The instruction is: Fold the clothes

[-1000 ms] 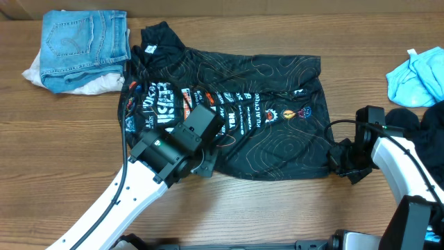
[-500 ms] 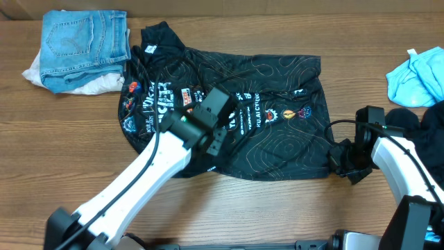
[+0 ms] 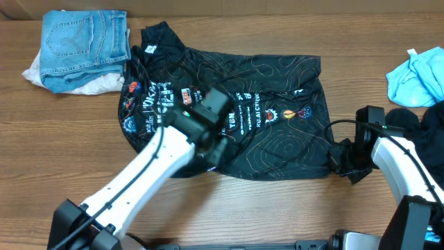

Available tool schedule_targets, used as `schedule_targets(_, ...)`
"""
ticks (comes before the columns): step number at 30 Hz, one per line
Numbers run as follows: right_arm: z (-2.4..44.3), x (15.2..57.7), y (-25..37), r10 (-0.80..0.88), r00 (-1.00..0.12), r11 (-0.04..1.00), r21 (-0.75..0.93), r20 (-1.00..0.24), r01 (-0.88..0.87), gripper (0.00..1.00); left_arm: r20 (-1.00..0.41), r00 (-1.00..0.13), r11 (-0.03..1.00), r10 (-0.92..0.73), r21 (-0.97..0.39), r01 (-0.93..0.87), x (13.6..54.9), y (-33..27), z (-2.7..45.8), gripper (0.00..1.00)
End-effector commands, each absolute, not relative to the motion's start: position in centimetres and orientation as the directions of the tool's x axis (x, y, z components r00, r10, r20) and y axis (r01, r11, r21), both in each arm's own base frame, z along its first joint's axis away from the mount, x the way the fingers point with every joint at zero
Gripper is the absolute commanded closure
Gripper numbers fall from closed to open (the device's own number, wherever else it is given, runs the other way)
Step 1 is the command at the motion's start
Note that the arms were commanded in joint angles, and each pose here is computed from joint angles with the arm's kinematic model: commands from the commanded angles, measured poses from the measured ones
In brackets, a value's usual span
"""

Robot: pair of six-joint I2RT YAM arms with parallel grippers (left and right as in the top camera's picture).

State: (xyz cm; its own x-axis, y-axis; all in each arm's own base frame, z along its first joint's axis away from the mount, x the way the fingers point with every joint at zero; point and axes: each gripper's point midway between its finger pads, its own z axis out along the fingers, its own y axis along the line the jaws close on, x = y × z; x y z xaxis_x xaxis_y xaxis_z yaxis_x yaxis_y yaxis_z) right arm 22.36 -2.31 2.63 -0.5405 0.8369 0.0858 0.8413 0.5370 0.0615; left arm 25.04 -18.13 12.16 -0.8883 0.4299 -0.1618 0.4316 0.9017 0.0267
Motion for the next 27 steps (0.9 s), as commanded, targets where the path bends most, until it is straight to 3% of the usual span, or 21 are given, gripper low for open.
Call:
schedule_targets(1,3.0,23.3,-2.8,0.84,-0.539,0.535,0.075,0.056,0.842,0.96,-0.147,-0.808,0.818,0.571,0.015,0.575,22.0,-20.8,12.6,0.42)
schedule_targets(6,3.1,23.5,-2.5,0.839,-0.541,0.535,0.094,0.064,0.84,0.96,-0.095,-0.781,0.787,0.617,0.037,0.616,20.3,-22.4,10.7,0.52)
schedule_targets(10,3.1,23.5,-2.5,0.833,-0.55,0.544,0.095,0.063,0.834,0.96,-0.034,-0.783,0.783,0.622,0.049,0.62,20.3,-22.6,8.7,0.73)
schedule_targets(12,3.1,23.5,-2.5,0.832,-0.551,0.544,0.094,0.064,0.834,0.96,-0.004,-0.785,0.784,0.62,0.058,0.618,20.5,-22.6,7.5,0.78)
schedule_targets(19,3.1,23.5,-2.5,0.83,-0.555,0.548,0.094,0.063,0.831,0.96,0.034,-0.823,0.817,0.566,0.111,0.566,22.5,-21.6,4.7,0.74)
schedule_targets(23,3.1,23.5,-2.5,0.829,-0.556,0.55,0.094,0.063,0.83,0.96,0.011,-0.848,0.838,0.53,0.145,0.525,24.6,-20.4,4.2,0.58)
schedule_targets(27,3.1,23.5,-2.5,0.829,-0.556,0.55,0.094,0.063,0.83,0.96,-0.019,-0.838,0.832,0.545,0.14,0.537,26.2,-20.1,4.0,0.53)
